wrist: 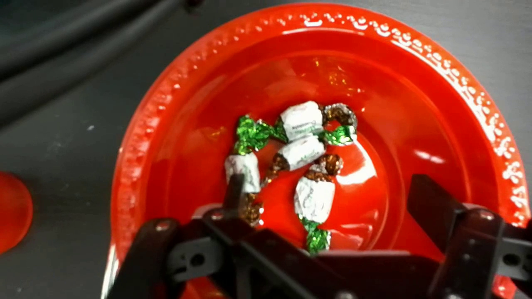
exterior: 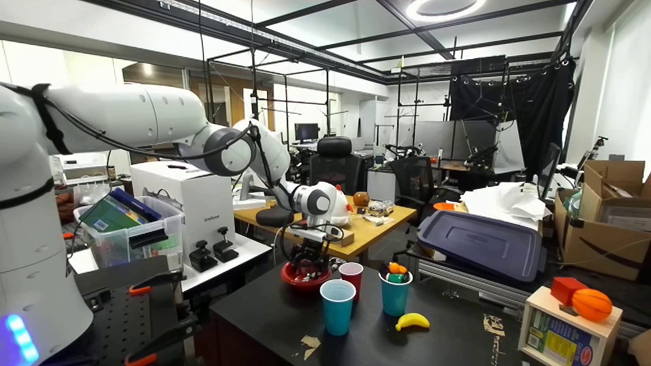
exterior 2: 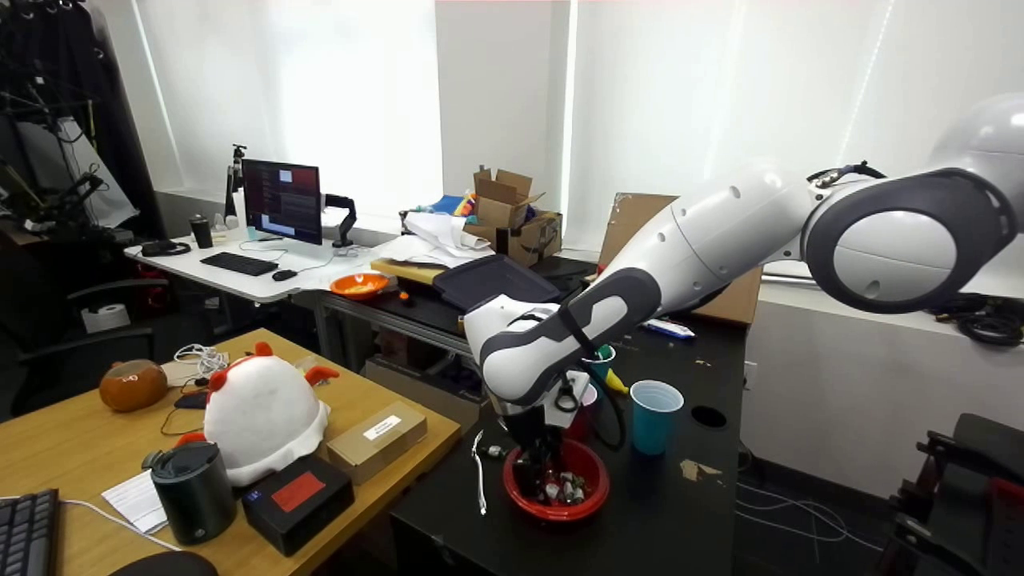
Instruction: Put the sweets into the blue cup.
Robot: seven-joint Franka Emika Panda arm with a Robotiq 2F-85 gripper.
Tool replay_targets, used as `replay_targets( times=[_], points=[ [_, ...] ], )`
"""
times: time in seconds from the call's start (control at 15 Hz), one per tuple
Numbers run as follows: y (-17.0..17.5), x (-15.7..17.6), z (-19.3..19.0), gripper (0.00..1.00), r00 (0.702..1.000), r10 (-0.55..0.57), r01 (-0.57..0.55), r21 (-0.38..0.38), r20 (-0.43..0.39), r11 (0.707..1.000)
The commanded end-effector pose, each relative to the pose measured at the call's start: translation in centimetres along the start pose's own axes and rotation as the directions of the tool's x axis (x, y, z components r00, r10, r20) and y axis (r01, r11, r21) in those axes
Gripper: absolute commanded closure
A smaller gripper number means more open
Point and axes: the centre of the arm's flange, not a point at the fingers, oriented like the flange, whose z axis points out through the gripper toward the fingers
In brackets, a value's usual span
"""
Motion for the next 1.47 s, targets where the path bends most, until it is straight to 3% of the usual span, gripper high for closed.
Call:
replay_targets(
  times=[0.0, 0.07, 0.13, 0.2, 0.8, 0.87, 1.4],
  points=[
    [0.8, 1.3, 1.3, 0.0, 1.0, -0.012, 0.012, 0.016, 0.006, 1.0],
    [0.8, 1.2, 1.3, 0.0, 1.0, -0.012, 0.012, 0.018, 0.004, 1.0],
    [0.9, 1.3, 1.1, 0.17, 1.0, -0.016, 0.016, 0.025, 0.002, 1.0],
    [0.8, 1.2, 1.1, 0.26, 1.0, -0.024, 0.024, 0.026, 0.001, 0.999],
    [1.5, 2.9, -0.9, 0.95, 0.996, -0.084, 0.085, 0.051, -0.022, 0.995],
    [1.6, 3.0, -1.5, 1.0, 0.996, -0.086, 0.088, 0.056, -0.035, 0.995],
    [1.3, 2.5, -6.5, 1.0, 0.98, -0.141, 0.157, 0.111, -0.142, 0.981]
  ],
)
